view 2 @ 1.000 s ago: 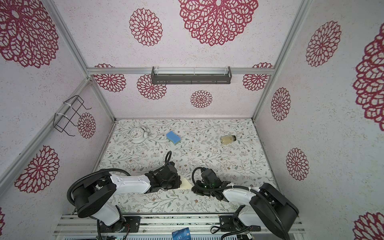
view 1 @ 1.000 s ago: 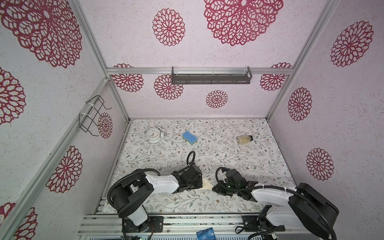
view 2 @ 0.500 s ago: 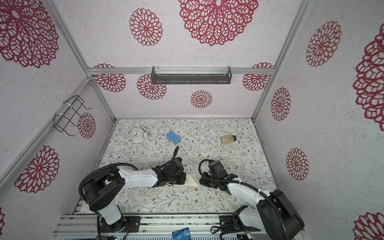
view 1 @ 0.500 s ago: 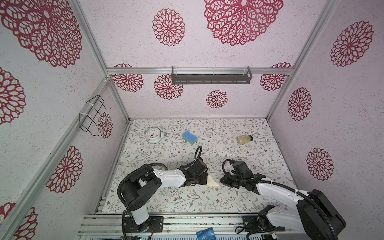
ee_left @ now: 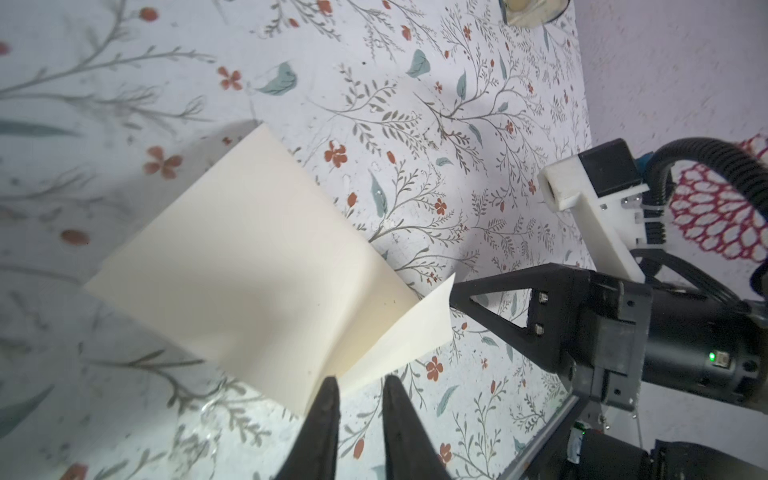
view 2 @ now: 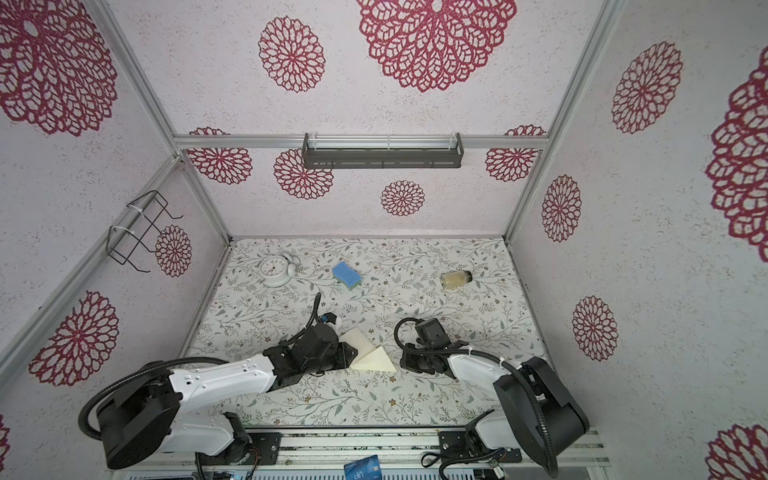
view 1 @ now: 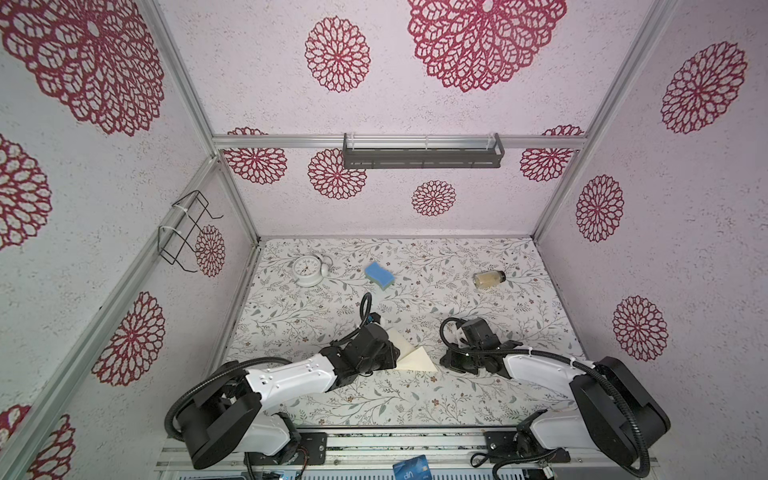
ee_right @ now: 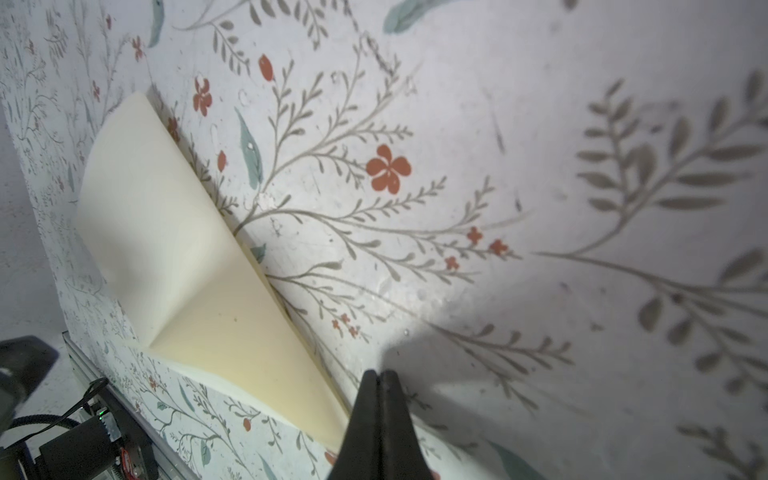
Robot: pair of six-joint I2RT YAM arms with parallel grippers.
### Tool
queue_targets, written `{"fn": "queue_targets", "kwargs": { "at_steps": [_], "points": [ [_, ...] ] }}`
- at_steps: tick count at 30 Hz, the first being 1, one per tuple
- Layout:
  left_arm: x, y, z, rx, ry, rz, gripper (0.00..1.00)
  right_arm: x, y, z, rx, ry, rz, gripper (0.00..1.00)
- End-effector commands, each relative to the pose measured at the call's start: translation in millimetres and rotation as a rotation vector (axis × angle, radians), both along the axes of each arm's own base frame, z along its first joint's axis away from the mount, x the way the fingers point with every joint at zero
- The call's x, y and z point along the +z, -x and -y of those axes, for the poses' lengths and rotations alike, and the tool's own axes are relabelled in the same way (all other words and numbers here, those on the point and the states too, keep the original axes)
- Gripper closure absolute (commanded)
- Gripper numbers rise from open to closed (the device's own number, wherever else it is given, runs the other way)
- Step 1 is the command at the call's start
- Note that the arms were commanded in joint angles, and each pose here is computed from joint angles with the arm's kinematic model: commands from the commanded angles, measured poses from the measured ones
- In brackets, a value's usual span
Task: Fold a paper plane with a square sheet of paper (fold left side to right side)
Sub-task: 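Open the left gripper and draw both grippers back from the folded strip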
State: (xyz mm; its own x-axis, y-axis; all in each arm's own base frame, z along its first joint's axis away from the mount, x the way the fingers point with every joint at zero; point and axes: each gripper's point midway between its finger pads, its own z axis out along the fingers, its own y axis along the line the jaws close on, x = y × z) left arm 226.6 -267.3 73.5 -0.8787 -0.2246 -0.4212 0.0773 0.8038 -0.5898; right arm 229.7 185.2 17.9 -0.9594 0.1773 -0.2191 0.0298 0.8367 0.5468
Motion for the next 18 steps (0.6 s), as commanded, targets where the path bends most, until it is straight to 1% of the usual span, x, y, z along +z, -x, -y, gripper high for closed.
{"fn": "queue_targets", "kwargs": {
  "at_steps": [1,6,9,12,13,14,15,16,17,18],
  "points": [
    [8,0,-9,0.09,0.078,0.004,0.65,-4,2,-2,0.013,-0.018,-0.003,1.0],
    [1,10,-10,0.095,0.12,-0.014,0.51,-9,6,-6,-0.003,-0.06,-0.02,1.0],
    [-6,13,-4,0.095,0.14,-0.025,0.47,-10,9,-7,-0.011,-0.075,-0.026,1.0],
    [-10,13,5,0.085,0.152,-0.025,0.47,-11,11,-7,-0.012,-0.078,-0.028,1.0],
    [-9,12,10,0.078,0.155,-0.02,0.49,-11,11,-7,-0.012,-0.076,-0.03,1.0],
    [-7,12,14,0.068,0.153,-0.013,0.58,-10,11,-6,-0.012,-0.073,-0.026,1.0],
    [-5,11,18,0.058,0.151,-0.003,0.68,-9,11,-6,-0.014,-0.071,-0.021,1.0],
    [0,10,24,0.041,0.15,0.012,0.82,-6,11,-5,-0.018,-0.069,-0.013,1.0],
    [5,8,31,0.021,0.15,0.028,0.93,-2,10,-4,-0.021,-0.068,-0.003,1.0],
    [8,8,36,0.003,0.147,0.038,0.98,2,10,-2,-0.024,-0.066,0.007,1.0]
  ]
}}
